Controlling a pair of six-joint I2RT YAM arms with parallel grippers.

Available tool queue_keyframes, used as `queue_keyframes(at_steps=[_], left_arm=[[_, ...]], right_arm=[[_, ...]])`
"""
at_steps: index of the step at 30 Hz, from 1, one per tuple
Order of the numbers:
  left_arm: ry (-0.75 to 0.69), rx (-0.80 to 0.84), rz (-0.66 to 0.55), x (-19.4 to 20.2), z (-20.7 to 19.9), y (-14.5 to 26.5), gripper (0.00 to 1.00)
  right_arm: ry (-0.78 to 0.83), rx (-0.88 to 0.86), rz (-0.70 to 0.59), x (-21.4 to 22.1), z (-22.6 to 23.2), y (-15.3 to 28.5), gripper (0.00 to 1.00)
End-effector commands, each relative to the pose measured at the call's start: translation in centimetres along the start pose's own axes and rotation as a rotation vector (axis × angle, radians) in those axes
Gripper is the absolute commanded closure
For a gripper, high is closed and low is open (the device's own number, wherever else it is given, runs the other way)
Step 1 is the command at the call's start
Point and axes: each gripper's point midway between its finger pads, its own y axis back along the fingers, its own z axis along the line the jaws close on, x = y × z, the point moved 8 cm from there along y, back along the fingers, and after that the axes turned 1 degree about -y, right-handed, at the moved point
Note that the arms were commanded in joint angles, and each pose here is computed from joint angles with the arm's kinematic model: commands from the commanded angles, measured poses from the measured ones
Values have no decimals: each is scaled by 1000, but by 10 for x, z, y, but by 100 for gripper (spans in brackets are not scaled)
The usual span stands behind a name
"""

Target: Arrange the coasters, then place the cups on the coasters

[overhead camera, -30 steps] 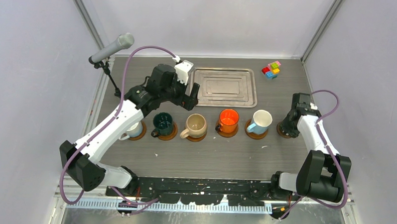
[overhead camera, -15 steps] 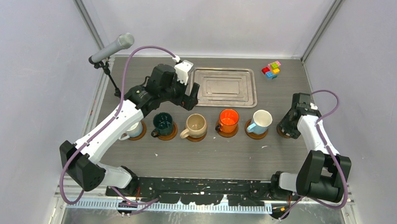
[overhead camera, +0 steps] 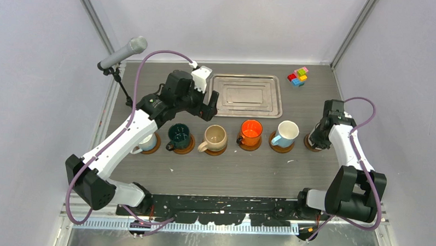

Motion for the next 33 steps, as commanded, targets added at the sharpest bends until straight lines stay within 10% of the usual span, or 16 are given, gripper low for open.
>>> queue_keyframes(at_steps=[1, 20, 28, 33], left_arm=[[8, 9, -60, -9, -1, 8, 0], [7, 15, -60, -8, -2, 8, 0], [7, 19, -58, -8, -2, 8, 0], [9, 18, -54, -8, -2, 7, 0]], right_arm=[[-10, -20, -18, -7, 1, 11, 75], [34, -135, 32, 0, 9, 14, 100], [38, -154, 34, 1, 10, 15, 100], [24, -115, 26, 0, 7, 14, 77]])
